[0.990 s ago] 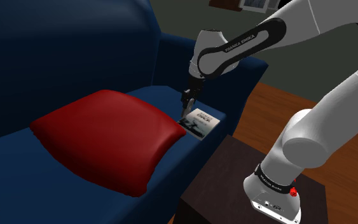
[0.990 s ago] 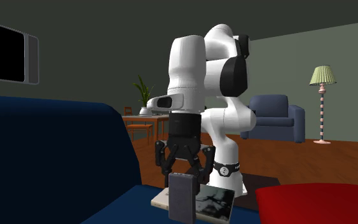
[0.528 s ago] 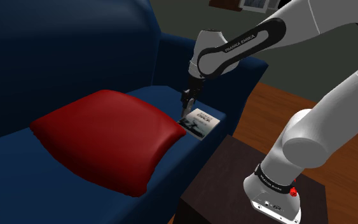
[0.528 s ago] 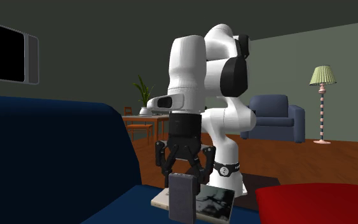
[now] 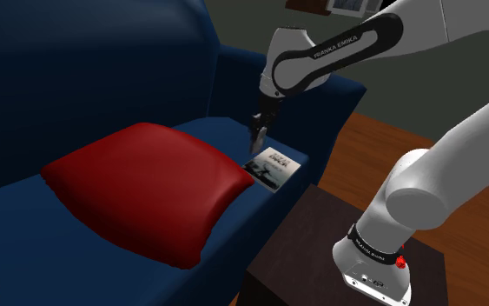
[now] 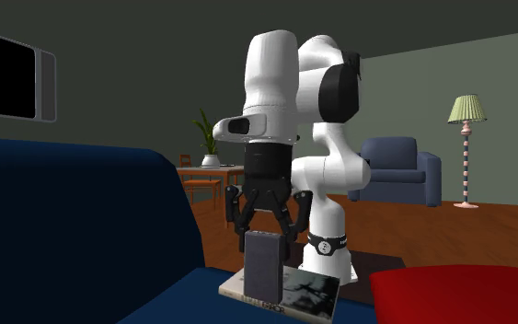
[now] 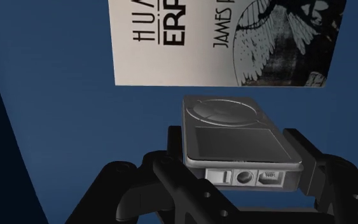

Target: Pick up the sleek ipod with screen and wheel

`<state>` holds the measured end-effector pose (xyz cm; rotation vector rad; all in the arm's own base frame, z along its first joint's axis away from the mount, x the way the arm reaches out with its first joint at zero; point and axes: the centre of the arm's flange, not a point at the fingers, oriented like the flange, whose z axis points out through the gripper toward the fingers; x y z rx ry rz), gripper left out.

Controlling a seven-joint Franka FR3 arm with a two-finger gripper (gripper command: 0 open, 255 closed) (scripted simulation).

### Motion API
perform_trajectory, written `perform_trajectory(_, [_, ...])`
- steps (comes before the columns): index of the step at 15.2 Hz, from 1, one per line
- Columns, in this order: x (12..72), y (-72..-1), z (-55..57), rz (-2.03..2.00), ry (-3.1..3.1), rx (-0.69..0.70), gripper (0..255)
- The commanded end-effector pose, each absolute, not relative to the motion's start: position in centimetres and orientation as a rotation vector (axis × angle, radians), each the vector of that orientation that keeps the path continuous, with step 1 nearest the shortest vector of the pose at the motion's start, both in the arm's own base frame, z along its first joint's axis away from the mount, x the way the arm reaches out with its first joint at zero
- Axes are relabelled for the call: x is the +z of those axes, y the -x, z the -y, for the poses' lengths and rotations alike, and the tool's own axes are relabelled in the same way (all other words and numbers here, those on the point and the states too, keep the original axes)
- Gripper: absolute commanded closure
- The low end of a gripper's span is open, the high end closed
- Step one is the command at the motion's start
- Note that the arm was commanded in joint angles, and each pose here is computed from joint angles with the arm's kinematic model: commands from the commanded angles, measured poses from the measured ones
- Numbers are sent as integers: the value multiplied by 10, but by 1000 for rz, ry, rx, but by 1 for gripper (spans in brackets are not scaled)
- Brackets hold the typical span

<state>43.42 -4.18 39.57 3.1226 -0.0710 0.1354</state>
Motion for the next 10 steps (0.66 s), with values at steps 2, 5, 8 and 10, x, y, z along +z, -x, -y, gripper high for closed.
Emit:
perform_trajectory(2, [411, -434, 42, 71, -3123, 135, 255])
perform_trajectory(5, [427, -434, 42, 71, -3123, 135, 255])
perform_trajectory(8, [443, -434, 42, 71, -3123, 135, 255])
perform_trajectory(10, [444, -434, 42, 71, -3123, 135, 255])
